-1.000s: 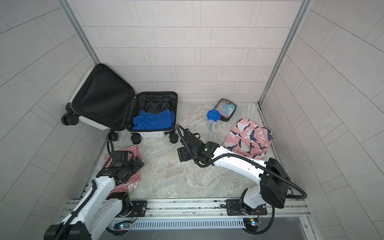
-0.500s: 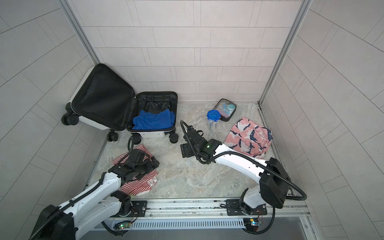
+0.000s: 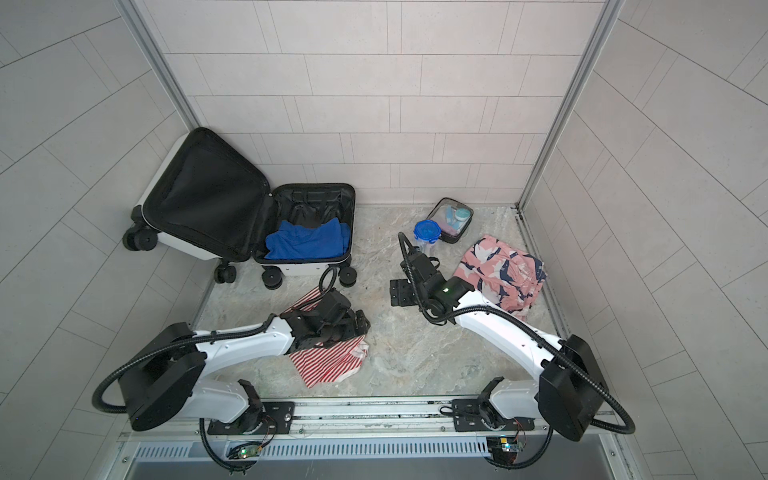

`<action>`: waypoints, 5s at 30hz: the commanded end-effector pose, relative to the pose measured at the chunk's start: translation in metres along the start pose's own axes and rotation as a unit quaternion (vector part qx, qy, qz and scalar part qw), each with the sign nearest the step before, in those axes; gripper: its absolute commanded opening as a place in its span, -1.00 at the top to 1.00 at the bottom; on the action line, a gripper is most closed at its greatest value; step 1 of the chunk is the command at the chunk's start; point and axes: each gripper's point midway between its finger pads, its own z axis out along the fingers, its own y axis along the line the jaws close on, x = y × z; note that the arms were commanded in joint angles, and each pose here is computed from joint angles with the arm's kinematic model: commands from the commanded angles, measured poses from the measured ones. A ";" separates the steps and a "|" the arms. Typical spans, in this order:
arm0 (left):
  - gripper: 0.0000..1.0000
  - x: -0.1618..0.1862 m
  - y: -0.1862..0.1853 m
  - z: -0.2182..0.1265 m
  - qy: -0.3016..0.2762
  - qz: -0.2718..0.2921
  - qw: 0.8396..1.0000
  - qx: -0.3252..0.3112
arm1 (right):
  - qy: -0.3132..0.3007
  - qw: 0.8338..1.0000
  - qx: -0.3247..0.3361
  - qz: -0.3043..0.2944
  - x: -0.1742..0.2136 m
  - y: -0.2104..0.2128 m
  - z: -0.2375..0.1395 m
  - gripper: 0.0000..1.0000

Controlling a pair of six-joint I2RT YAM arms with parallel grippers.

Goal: Pack the luggage
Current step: 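Move the left gripper over the striped shirt while the right gripper approaches it, then lower both grippers onto opposite edges of the striped shirt, then close both grippers on the striped shirt edges and lift it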

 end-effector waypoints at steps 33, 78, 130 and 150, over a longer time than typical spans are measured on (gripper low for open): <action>-1.00 -0.091 0.094 -0.074 -0.048 0.070 0.982 -0.170 | 0.098 0.992 -0.079 0.017 0.119 0.071 0.008 -0.63; -0.59 -0.008 0.129 -0.033 0.056 0.039 0.983 -0.173 | 0.151 0.986 -0.066 0.025 0.145 0.056 0.051 0.75; -1.00 -0.043 0.062 -0.063 -0.025 0.063 0.995 -0.076 | 0.152 0.982 -0.039 0.106 0.116 -0.048 0.003 -0.72; -0.91 -0.017 0.087 -0.011 0.047 0.061 0.995 -0.069 | 0.180 0.978 -0.037 0.103 0.144 -0.033 0.029 -0.69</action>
